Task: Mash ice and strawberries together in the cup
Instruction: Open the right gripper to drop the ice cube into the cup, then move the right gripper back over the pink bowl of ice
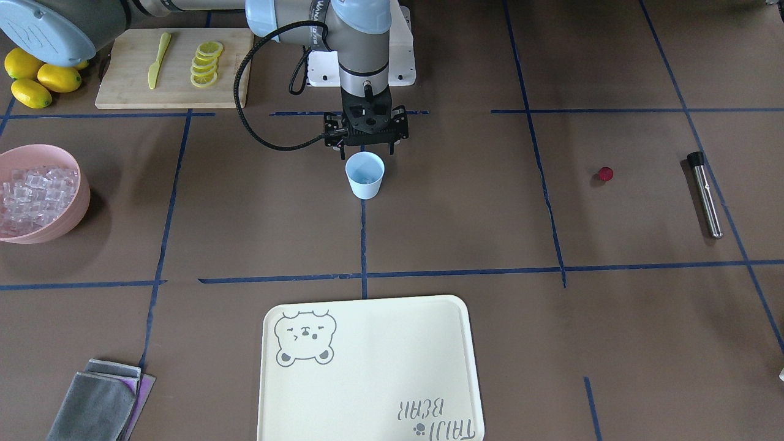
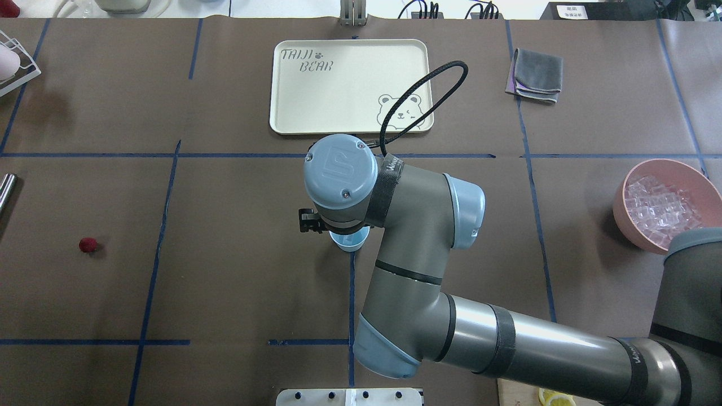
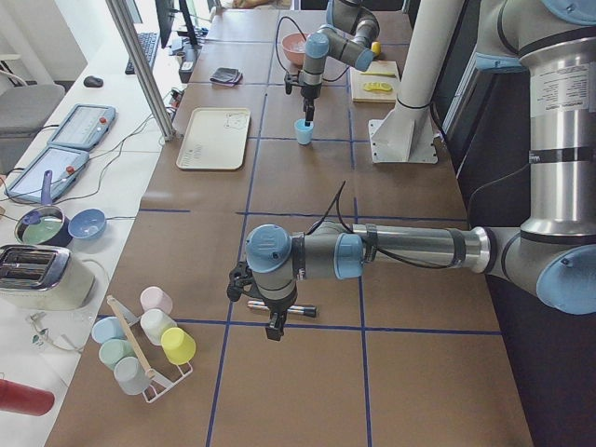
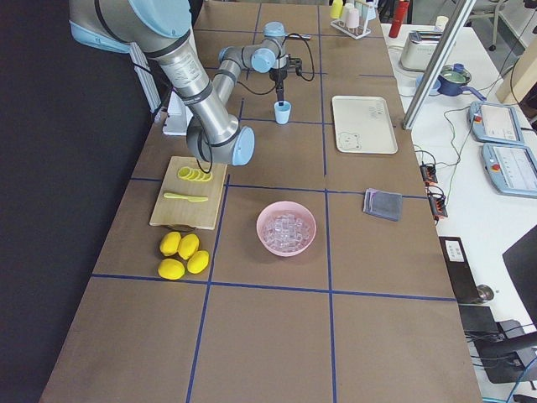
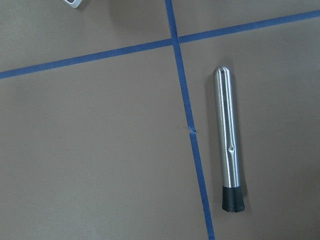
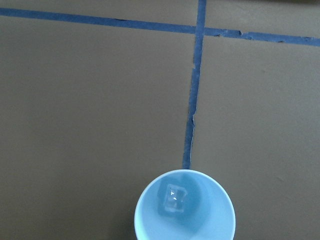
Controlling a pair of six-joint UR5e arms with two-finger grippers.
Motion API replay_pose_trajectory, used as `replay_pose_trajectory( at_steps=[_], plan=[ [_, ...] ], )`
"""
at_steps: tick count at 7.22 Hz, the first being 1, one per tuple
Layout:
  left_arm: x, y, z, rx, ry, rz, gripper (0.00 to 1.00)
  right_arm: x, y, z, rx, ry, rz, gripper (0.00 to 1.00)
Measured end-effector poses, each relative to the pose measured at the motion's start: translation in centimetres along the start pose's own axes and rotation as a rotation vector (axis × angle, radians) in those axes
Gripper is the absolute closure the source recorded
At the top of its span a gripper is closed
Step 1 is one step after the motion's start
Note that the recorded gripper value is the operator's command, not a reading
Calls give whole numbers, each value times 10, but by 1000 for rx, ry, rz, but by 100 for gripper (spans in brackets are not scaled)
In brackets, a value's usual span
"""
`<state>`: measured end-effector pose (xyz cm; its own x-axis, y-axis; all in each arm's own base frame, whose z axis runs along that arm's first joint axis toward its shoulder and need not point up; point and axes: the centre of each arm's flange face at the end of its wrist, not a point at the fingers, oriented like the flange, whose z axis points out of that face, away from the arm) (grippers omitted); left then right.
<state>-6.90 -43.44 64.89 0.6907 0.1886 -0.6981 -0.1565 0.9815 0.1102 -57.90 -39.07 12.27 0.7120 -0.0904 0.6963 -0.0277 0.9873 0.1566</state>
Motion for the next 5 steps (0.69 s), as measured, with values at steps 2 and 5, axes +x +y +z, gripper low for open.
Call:
replay_pose_trajectory(
  at_steps=[2, 5],
  plan=[
    [-1, 1, 1, -2, 0, -2, 0, 38, -22, -19, 33, -11, 19, 1],
    [-1, 3, 2, -4, 1, -4, 0, 200, -55, -55, 2, -22, -12, 1]
  ],
)
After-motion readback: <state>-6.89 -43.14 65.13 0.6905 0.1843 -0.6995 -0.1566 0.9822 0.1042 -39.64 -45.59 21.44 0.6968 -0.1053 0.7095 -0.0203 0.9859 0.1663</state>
